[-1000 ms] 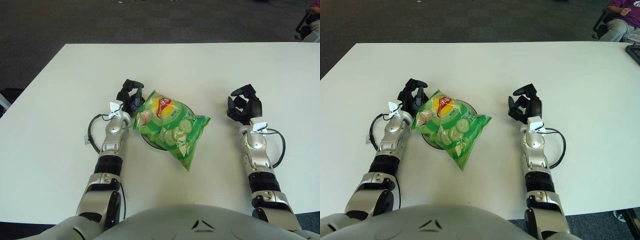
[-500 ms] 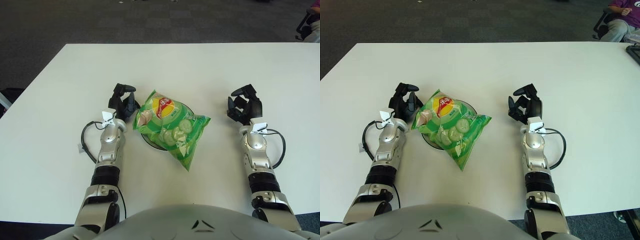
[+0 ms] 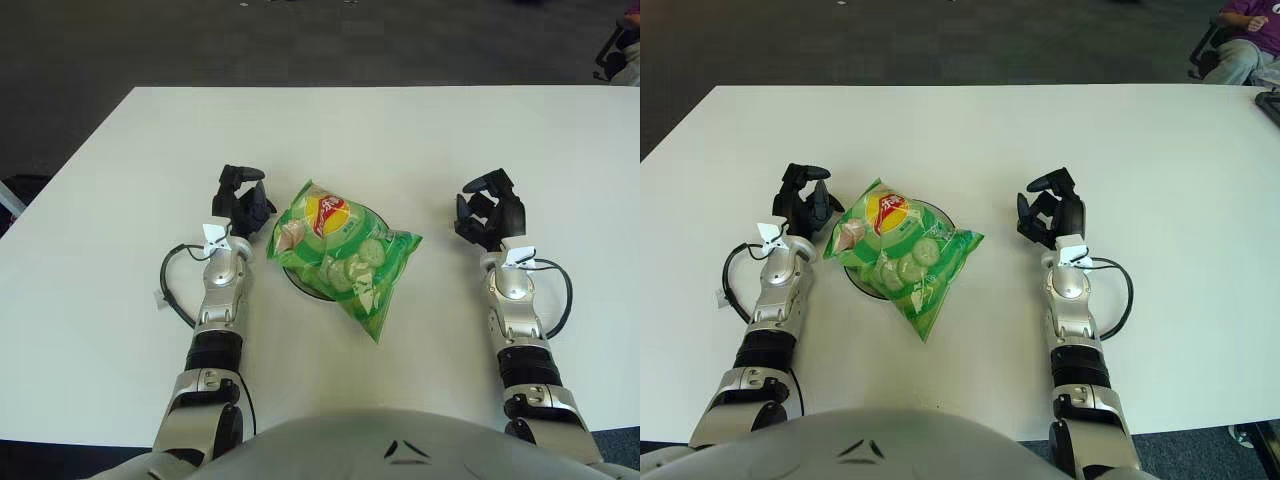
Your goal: Put the snack into the plate.
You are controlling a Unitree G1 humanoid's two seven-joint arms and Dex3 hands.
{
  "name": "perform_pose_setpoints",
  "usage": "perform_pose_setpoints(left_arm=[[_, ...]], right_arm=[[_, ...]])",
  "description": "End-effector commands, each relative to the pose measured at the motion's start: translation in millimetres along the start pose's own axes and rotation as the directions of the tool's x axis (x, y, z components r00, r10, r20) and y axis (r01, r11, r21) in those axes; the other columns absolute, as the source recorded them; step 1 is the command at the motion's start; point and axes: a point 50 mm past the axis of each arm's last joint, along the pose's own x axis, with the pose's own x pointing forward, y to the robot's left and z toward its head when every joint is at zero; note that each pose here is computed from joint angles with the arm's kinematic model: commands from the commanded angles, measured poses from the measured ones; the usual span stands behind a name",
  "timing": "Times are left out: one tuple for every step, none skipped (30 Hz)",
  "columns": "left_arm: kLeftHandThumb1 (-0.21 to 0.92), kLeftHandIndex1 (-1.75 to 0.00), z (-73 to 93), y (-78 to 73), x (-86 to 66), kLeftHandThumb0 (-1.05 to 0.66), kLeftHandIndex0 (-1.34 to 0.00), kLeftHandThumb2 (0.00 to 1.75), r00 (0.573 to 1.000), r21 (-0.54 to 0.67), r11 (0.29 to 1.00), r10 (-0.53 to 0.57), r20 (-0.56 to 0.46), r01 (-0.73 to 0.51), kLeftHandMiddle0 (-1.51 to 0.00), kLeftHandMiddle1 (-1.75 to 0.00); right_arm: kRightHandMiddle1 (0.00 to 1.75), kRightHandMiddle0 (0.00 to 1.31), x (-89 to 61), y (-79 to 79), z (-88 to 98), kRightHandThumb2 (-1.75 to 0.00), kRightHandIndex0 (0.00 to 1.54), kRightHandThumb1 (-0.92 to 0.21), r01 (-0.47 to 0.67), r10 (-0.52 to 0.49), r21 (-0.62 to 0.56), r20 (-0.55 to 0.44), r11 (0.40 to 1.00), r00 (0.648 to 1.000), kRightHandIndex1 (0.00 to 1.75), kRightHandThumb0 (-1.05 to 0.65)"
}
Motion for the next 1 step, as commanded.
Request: perform_pose_setpoints(left_arm=[[0.76,-1.75,-0.7,-2.9,0.8,-0.37,-0.3,0.73,1.0,-0.001,1.0,0.005,0.006,-0.005,-0.88,-1.75]], right_arm=[[1.75,0.35,-22.0,3.4,-21.4,-0.84,0.87,-0.67,0.0,0.003,0.024,-0.115,1.0,0.993,1.75,-0.38]])
